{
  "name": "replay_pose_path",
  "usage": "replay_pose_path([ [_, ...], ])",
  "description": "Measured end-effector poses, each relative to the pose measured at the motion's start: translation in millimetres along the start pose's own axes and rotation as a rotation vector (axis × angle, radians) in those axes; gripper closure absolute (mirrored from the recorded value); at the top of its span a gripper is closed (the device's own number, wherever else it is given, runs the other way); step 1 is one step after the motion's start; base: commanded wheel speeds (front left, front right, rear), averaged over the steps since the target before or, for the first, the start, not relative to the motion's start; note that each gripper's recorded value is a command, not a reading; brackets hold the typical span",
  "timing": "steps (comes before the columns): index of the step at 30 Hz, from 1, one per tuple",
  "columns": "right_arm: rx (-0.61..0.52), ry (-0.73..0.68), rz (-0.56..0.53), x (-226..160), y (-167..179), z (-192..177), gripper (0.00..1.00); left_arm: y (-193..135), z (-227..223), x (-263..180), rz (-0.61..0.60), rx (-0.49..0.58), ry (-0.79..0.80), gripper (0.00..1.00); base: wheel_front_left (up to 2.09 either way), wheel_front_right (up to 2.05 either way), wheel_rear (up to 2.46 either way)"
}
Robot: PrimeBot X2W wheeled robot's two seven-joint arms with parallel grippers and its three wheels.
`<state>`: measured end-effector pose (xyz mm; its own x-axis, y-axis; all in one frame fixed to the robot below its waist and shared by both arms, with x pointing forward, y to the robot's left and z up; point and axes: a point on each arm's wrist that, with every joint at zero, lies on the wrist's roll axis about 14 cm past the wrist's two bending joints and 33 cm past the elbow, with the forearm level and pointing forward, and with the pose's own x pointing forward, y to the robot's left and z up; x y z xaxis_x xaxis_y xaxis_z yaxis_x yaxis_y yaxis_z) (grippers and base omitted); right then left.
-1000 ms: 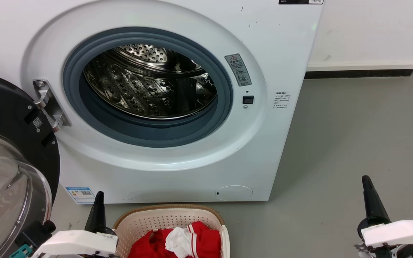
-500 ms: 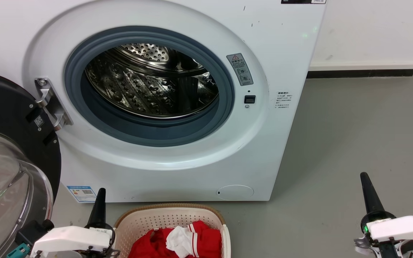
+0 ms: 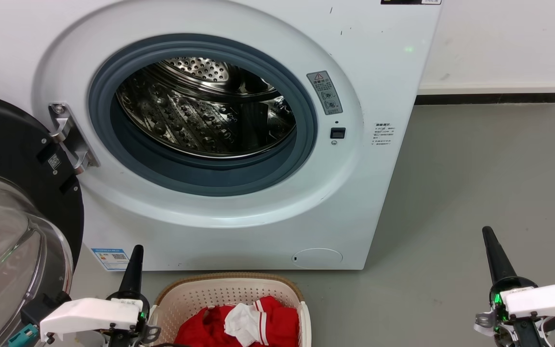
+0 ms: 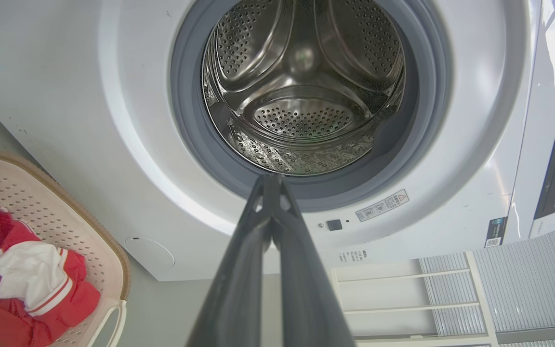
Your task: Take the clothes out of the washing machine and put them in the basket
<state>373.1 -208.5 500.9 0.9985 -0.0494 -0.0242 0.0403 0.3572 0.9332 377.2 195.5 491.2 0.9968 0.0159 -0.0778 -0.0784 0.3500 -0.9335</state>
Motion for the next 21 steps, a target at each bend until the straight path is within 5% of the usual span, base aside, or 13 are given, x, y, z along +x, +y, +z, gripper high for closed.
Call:
replay_pose_path([
  [21, 0.193, 0.025, 0.007, 6.9, 2.3, -4.2, 1.00, -4.6, 3.6, 4.6, -0.030, -0.189, 0.005, 1.00, 0.00, 0.00, 0.00],
])
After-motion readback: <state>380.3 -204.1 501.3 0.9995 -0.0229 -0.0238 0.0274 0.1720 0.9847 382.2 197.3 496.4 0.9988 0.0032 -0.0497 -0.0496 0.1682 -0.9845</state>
